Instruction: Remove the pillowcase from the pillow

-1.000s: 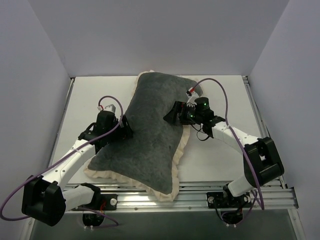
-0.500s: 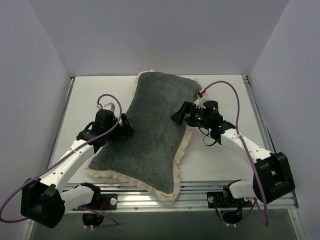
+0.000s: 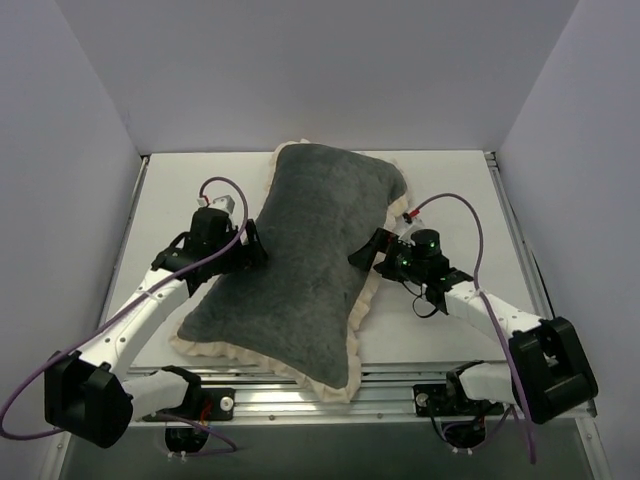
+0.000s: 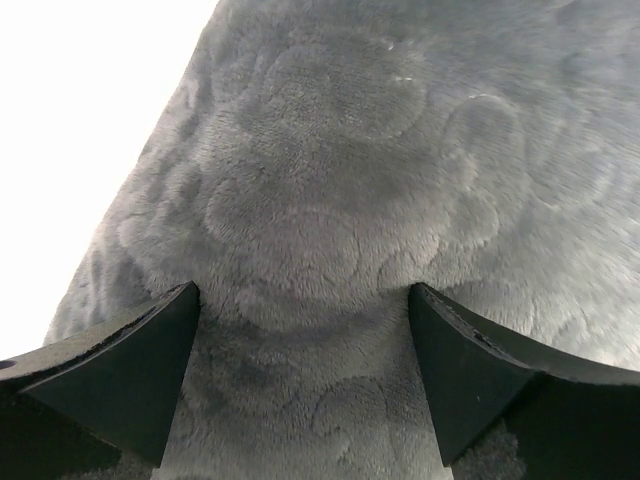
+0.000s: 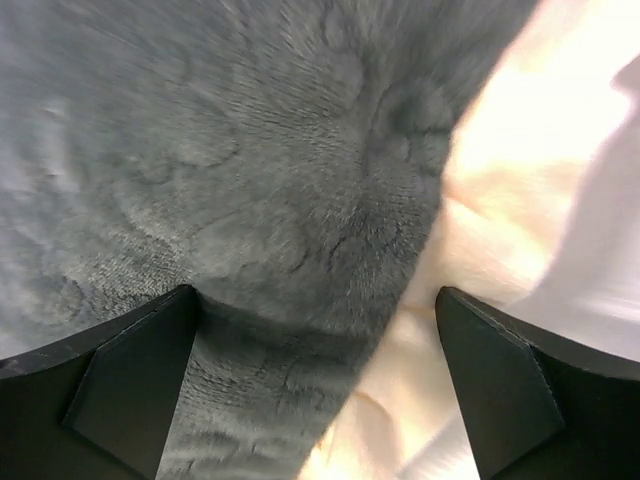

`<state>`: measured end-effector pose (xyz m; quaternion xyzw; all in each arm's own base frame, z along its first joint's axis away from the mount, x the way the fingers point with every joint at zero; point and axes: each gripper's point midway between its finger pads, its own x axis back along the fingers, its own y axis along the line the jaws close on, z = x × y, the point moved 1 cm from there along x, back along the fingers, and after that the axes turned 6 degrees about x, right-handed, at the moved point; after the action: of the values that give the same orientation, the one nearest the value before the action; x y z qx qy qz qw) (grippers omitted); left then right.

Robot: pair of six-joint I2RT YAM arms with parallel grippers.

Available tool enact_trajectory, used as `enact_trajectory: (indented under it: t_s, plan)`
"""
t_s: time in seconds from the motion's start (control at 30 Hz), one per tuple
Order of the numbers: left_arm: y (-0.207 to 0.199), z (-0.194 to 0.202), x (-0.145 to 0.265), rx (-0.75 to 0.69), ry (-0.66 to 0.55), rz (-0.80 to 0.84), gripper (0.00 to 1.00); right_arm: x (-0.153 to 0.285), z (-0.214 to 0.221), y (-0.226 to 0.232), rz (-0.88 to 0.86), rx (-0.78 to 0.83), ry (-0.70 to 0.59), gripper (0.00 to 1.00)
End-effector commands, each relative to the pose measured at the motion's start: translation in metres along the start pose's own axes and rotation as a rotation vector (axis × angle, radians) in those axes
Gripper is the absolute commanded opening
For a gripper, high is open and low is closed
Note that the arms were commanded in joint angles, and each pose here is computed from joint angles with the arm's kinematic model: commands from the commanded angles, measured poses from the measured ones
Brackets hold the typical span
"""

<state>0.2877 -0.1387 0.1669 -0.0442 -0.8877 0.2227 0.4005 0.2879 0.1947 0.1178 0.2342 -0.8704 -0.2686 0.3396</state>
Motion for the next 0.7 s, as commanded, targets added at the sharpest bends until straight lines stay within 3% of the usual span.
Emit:
enact_trajectory:
  t_s: [0.0, 0.13, 0.2, 0.23, 0.27, 0.33, 0.37, 0.43, 0.47, 0.57, 0.67]
  plan:
    - [-0.001, 0.007, -0.015, -0.007, 0.031, 0.007, 0.94, -0.013, 0.005, 0.034, -0.175, -0.005, -0.008, 1.00]
    - [0.004, 0.037, -0.039, 0.026, 0.127, 0.009, 0.94, -0.031, 0.025, 0.063, -0.274, 0.055, 0.044, 1.00]
    - [0.000, 0.044, -0.044, 0.042, 0.152, 0.027, 0.94, -0.037, 0.029, 0.078, -0.338, 0.069, 0.061, 0.95]
    - [0.000, 0.051, -0.048, 0.040, 0.169, 0.027, 0.94, -0.039, 0.028, 0.082, -0.358, 0.073, 0.060, 0.90]
    - [-0.002, 0.055, -0.050, 0.046, 0.172, 0.034, 0.94, -0.040, 0.023, 0.090, -0.386, 0.078, 0.055, 0.76]
    - [-0.009, 0.058, -0.052, 0.043, 0.166, 0.061, 0.94, -0.038, 0.016, 0.100, -0.409, 0.101, 0.042, 0.61]
    - [-0.009, 0.061, -0.053, 0.046, 0.173, 0.065, 0.94, -0.035, 0.012, 0.103, -0.403, 0.124, 0.033, 0.45]
    - [-0.014, 0.061, -0.055, 0.044, 0.174, 0.080, 0.94, -0.031, -0.005, 0.112, -0.394, 0.164, -0.002, 0.27]
    - [-0.020, 0.059, -0.054, 0.041, 0.170, 0.094, 0.94, -0.024, -0.009, 0.113, -0.370, 0.174, -0.002, 0.13]
    - [-0.039, 0.062, -0.055, 0.016, 0.185, 0.133, 0.94, -0.010, -0.032, 0.121, -0.311, 0.248, -0.040, 0.00]
    - [-0.067, 0.055, -0.056, 0.001, 0.174, 0.182, 0.94, 0.013, -0.061, 0.133, -0.255, 0.334, -0.091, 0.00]
